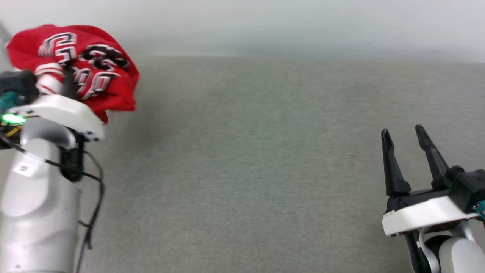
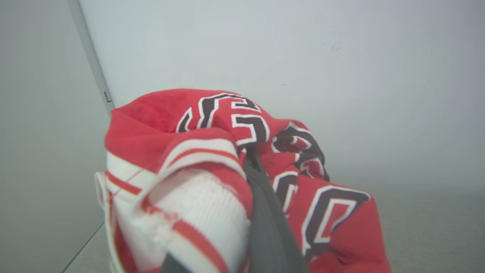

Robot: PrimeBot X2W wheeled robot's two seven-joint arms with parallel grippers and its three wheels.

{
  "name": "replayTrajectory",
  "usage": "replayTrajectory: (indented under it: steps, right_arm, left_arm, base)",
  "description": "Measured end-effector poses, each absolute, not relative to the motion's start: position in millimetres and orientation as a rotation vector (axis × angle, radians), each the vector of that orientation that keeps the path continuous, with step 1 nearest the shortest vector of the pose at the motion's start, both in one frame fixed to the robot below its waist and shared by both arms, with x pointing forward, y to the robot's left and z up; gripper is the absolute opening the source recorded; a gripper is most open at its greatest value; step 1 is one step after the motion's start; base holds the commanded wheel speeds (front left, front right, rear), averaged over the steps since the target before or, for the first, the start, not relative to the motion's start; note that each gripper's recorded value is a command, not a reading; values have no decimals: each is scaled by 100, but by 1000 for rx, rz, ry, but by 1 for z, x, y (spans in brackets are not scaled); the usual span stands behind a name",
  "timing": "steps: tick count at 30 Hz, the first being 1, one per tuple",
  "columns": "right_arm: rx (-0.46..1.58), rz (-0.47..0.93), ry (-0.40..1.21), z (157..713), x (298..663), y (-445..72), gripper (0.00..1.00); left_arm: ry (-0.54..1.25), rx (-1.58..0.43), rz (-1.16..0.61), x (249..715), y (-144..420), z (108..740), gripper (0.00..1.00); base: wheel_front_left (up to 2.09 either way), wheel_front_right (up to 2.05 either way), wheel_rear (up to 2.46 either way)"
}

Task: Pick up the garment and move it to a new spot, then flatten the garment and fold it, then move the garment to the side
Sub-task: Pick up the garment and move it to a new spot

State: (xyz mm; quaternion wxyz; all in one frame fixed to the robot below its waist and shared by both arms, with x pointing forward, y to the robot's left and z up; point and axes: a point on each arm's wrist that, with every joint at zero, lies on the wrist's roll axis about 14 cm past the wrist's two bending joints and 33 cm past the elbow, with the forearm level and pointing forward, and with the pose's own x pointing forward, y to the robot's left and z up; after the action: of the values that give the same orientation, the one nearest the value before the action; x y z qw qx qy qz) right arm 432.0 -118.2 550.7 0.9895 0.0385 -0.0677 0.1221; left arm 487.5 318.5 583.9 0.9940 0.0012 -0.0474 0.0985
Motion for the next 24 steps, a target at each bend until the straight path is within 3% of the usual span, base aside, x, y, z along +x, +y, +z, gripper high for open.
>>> replayTrajectory:
  steps: [12,18,24]
  right_arm:
    - [75,65,-160,565,385,-184,100]
    - [76,2,-126,553,381,-204,100]
    - [82,-20,-84,535,389,-211,100]
  left_arm:
    - [-185,-190,-266,491,108,592,0]
    - [10,-224,-509,467,16,528,0]
    - [225,-209,-616,440,-18,459,0]
  base:
    - [0,0,0]
    - [0,0,0]
    - [0,0,0]
